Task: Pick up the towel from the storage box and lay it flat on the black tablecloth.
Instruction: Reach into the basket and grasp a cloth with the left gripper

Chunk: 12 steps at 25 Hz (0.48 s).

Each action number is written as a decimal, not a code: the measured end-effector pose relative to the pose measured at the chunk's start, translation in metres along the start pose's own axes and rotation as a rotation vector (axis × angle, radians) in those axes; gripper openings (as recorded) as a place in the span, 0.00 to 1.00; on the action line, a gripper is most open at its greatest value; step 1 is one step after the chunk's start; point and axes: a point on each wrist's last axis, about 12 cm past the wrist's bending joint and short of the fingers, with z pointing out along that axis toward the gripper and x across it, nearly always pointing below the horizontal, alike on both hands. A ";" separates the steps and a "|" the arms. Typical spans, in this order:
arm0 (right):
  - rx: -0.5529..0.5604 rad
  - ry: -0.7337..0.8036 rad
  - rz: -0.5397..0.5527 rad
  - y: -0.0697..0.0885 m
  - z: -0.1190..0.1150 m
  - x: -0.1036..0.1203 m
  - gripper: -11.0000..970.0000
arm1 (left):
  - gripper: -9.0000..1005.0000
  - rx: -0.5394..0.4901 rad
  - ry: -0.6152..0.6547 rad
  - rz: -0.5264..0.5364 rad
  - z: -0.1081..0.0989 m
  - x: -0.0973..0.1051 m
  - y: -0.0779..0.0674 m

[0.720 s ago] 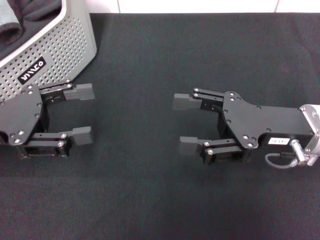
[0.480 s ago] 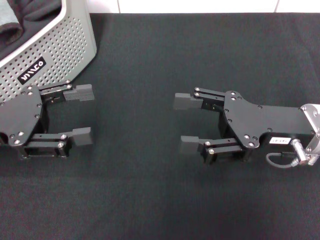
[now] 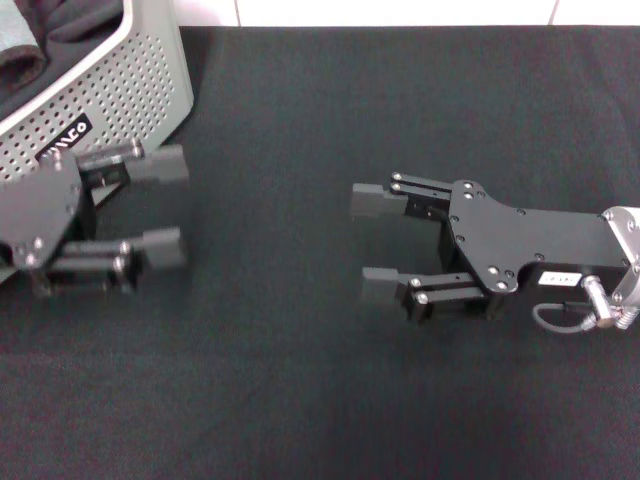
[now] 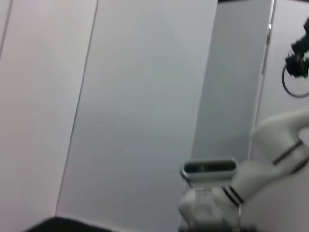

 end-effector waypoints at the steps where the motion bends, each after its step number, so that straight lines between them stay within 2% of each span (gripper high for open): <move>1: 0.009 0.001 -0.004 0.000 -0.001 0.001 0.85 | 0.79 -0.005 -0.009 -0.004 0.001 -0.005 0.002; 3: 0.037 0.000 -0.016 -0.001 -0.003 0.003 0.85 | 0.78 -0.015 -0.025 -0.011 0.005 -0.022 0.005; 4: 0.053 0.002 -0.020 -0.001 -0.006 0.004 0.85 | 0.78 -0.015 -0.025 -0.011 0.005 -0.022 0.005; 5: 0.066 0.004 -0.023 -0.002 -0.007 0.005 0.85 | 0.78 -0.049 -0.016 0.016 0.011 -0.053 0.006; 7: 0.085 0.011 -0.025 -0.003 -0.010 0.006 0.84 | 0.77 -0.099 0.015 0.062 0.015 -0.074 0.004; 8: 0.099 0.013 -0.025 -0.003 -0.011 0.007 0.84 | 0.76 -0.099 0.015 0.062 0.015 -0.074 0.004; 9: 0.118 0.012 -0.024 -0.003 -0.014 0.009 0.84 | 0.76 -0.145 0.056 0.095 0.018 -0.087 0.003; 10: 0.125 0.011 -0.024 -0.003 -0.015 0.010 0.84 | 0.76 -0.258 0.169 0.172 0.027 -0.111 -0.001; 12: 0.157 0.006 -0.022 -0.001 -0.020 0.013 0.84 | 0.75 -0.374 0.315 0.262 0.034 -0.128 -0.005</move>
